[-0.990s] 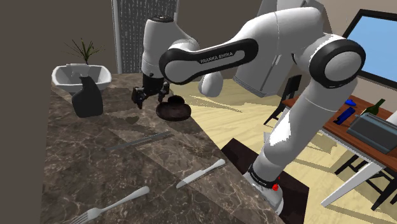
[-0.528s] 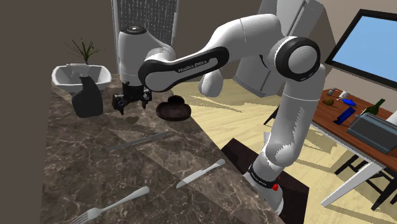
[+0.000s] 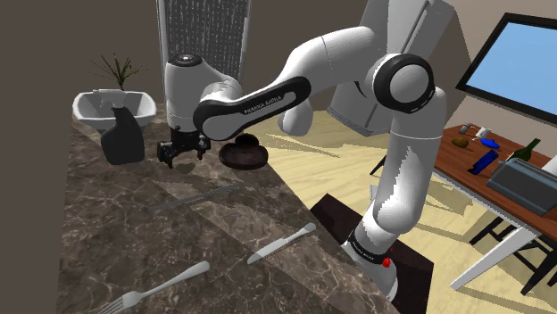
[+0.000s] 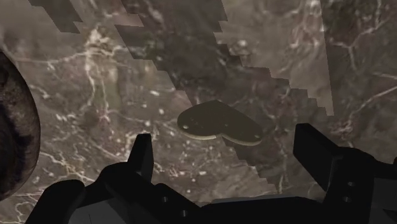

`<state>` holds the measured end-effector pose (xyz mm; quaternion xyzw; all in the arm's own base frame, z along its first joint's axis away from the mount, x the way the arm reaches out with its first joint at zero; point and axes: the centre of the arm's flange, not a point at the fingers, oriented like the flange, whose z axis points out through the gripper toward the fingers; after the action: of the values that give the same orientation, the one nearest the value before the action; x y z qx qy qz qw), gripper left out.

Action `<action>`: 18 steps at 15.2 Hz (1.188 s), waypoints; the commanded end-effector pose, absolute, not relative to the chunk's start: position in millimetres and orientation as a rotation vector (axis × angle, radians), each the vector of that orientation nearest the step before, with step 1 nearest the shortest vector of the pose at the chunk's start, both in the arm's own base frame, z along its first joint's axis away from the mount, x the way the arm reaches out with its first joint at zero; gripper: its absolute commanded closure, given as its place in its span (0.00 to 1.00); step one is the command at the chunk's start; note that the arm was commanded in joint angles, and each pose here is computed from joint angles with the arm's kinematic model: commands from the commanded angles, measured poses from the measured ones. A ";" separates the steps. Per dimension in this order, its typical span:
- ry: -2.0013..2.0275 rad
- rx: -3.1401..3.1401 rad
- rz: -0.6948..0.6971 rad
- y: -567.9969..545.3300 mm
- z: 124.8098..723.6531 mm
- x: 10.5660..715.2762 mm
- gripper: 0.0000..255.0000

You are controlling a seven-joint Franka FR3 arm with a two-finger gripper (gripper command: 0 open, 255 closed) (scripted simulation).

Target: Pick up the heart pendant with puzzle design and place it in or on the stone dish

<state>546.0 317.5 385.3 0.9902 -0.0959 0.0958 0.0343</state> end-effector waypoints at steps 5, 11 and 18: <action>-0.295 3.045 0.295 317.4 383.6 546.1 0.00; -0.295 3.045 0.295 317.5 383.6 546.1 1.00; -0.295 3.045 0.295 317.4 394.1 546.1 1.00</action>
<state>546.1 316.8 389.6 0.9902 -0.0958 0.0962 0.0341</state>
